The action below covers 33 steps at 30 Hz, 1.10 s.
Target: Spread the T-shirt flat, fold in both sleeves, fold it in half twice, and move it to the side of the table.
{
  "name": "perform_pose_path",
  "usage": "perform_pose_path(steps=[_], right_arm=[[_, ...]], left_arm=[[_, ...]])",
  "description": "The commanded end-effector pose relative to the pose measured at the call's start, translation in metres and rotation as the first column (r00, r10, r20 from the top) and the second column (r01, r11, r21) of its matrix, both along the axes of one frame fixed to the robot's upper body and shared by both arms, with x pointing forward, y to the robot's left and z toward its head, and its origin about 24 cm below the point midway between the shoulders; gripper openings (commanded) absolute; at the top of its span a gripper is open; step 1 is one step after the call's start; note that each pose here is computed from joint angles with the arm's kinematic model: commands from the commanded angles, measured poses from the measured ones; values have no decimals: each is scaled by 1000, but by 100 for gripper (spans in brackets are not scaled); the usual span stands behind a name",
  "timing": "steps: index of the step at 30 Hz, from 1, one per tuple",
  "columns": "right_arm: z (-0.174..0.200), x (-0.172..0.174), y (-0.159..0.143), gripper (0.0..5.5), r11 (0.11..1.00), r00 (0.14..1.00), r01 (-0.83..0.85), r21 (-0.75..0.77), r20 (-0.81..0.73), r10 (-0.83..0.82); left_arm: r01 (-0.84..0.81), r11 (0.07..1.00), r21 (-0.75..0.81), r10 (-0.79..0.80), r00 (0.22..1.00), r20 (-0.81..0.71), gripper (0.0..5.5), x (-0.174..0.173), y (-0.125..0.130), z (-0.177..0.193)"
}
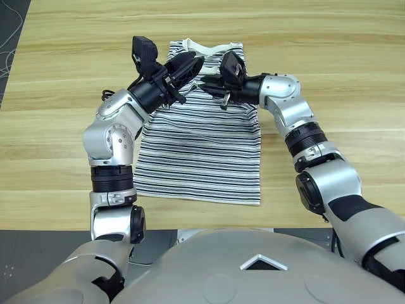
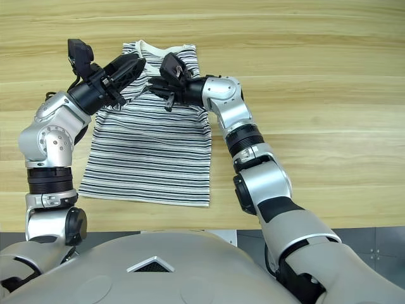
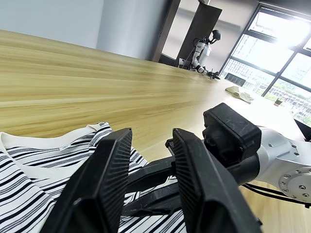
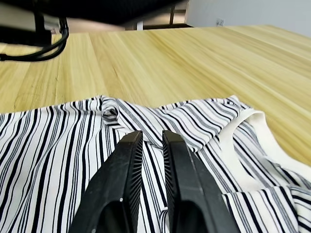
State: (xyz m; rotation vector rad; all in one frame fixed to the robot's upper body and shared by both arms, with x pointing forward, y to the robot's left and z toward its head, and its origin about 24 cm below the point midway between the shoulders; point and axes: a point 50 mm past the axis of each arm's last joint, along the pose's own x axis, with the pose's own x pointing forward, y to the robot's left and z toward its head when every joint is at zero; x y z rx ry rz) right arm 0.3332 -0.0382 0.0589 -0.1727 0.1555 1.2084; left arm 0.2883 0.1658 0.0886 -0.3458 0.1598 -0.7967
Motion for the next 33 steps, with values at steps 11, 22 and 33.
perform_pose_path(steps=[11,22,33], right_arm=[[-6,10,-130,74,893,921,386,-231,157,-357],[-31,-24,-104,74,939,965,262,-222,57,-255],[-16,-59,-82,74,971,990,130,-203,78,-117]], left_arm=[[-26,999,31,25,999,27,158,5,4,5],[-26,999,33,26,999,24,158,4,5,6],[-33,999,27,33,999,16,158,1,5,5]])
